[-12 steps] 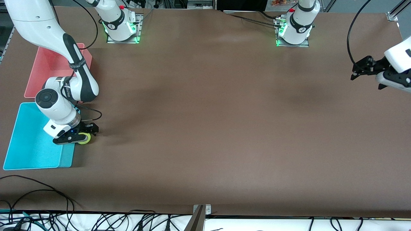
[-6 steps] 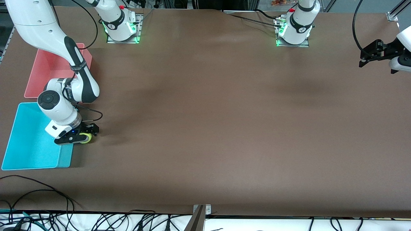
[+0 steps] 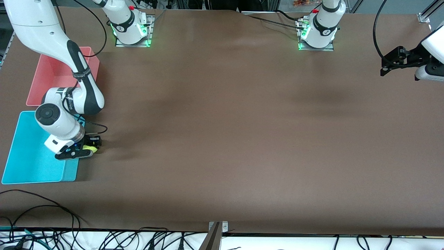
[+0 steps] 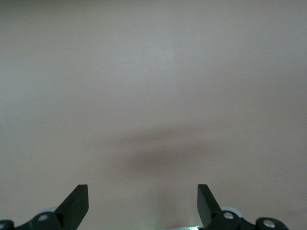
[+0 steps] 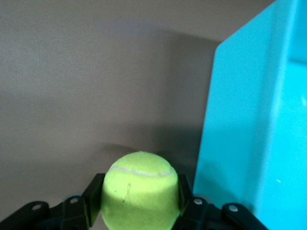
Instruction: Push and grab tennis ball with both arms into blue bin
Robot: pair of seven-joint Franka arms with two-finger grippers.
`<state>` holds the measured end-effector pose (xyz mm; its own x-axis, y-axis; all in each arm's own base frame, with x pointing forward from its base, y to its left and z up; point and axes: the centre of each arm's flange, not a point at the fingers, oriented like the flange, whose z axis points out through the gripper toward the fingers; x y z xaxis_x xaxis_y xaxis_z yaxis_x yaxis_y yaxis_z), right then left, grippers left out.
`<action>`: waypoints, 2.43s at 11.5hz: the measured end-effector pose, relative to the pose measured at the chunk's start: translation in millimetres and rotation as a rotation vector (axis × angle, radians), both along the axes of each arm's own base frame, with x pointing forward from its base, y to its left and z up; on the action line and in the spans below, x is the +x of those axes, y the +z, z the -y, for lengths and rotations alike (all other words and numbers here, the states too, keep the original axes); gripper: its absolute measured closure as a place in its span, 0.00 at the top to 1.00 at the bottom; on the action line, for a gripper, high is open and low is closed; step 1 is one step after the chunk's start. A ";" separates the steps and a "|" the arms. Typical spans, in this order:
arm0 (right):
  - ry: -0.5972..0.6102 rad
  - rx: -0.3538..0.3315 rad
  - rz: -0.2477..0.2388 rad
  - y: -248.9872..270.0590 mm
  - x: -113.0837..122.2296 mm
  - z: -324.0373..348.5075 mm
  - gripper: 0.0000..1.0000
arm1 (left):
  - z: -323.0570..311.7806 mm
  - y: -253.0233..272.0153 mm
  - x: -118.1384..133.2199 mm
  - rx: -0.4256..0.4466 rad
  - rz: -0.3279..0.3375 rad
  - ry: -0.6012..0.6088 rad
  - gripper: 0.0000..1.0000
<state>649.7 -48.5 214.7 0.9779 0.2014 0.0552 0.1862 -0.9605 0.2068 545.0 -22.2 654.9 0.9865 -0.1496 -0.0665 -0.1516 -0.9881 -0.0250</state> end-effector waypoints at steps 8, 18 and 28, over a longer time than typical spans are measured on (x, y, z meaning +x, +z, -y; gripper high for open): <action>-0.032 -0.014 -0.317 122.0 12.8 14.8 0.66 | 0.5 -19.7 7.1 -0.040 0.025 0.009 1.00; 0.114 0.208 -0.379 34.5 -31.3 173.9 0.66 | 1.8 -19.3 6.8 -0.041 0.024 0.007 1.00; 0.111 0.222 -0.334 27.0 -23.4 181.0 1.00 | 1.2 -19.9 6.6 -0.041 0.022 0.008 1.00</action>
<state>626.3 -229.6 241.7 0.9224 0.3255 -0.2078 0.3127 -0.9453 -0.0925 551.6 -23.4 635.0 0.9889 -0.1436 -0.0387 -0.1433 -0.9896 0.0120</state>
